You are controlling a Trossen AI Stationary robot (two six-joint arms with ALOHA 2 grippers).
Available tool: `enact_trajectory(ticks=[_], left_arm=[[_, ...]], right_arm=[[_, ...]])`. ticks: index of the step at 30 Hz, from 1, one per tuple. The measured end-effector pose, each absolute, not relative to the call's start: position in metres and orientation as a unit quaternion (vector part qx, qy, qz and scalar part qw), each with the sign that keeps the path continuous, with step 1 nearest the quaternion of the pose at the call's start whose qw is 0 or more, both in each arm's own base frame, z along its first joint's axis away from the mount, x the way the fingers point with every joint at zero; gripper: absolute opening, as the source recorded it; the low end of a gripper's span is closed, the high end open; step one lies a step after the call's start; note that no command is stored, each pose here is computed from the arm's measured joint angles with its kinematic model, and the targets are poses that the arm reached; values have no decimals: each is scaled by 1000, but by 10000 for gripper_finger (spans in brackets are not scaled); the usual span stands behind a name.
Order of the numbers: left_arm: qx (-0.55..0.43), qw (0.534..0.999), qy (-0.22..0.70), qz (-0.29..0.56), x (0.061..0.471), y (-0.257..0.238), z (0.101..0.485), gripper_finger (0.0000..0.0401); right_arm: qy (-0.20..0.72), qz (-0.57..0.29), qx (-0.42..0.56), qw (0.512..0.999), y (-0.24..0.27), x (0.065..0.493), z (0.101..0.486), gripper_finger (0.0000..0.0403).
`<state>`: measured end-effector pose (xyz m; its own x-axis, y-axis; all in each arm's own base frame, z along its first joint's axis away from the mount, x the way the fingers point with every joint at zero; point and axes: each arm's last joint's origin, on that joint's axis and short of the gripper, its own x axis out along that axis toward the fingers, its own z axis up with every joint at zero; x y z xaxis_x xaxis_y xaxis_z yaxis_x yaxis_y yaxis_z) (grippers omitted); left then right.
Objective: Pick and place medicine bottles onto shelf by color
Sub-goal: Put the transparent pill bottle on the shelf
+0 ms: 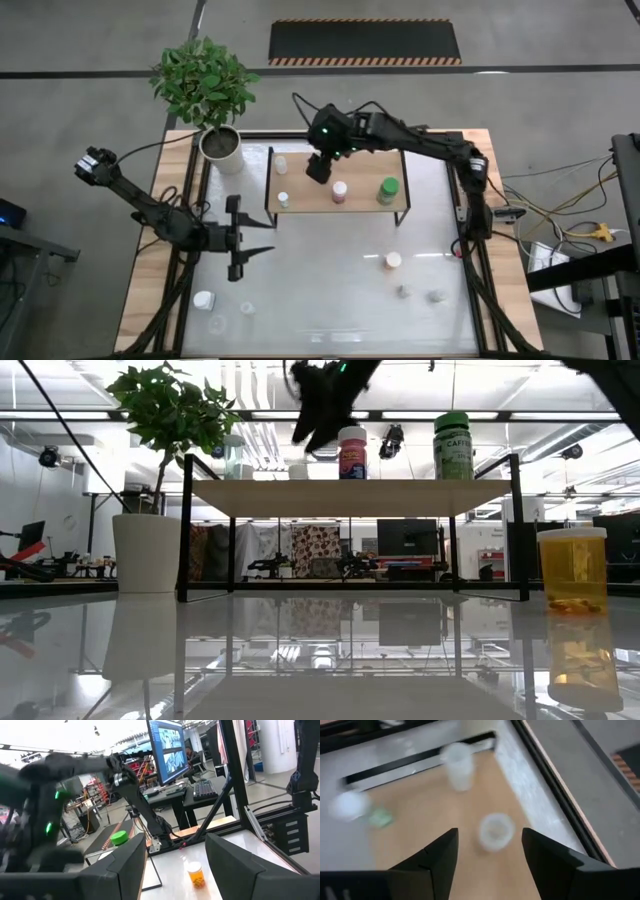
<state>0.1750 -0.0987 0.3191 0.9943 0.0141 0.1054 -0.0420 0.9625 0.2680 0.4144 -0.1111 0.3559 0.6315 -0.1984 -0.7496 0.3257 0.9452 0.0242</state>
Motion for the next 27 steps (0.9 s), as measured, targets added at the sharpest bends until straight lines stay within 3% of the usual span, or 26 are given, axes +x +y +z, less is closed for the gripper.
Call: enact_trajectory(ticks=[10,16,22,27], left_arm=[[39,998,-49,-25,189,-110,310,190],[-64,995,-36,-62,215,-134,295,190],[-181,981,7,-73,243,-163,294,190],[-309,940,141,-44,256,-189,283,189]], right_arm=[[348,-84,-64,932,18,358,398,198],[289,5,-122,950,79,311,394,198],[205,67,-155,964,105,278,377,198],[179,74,-165,967,103,263,365,198]])
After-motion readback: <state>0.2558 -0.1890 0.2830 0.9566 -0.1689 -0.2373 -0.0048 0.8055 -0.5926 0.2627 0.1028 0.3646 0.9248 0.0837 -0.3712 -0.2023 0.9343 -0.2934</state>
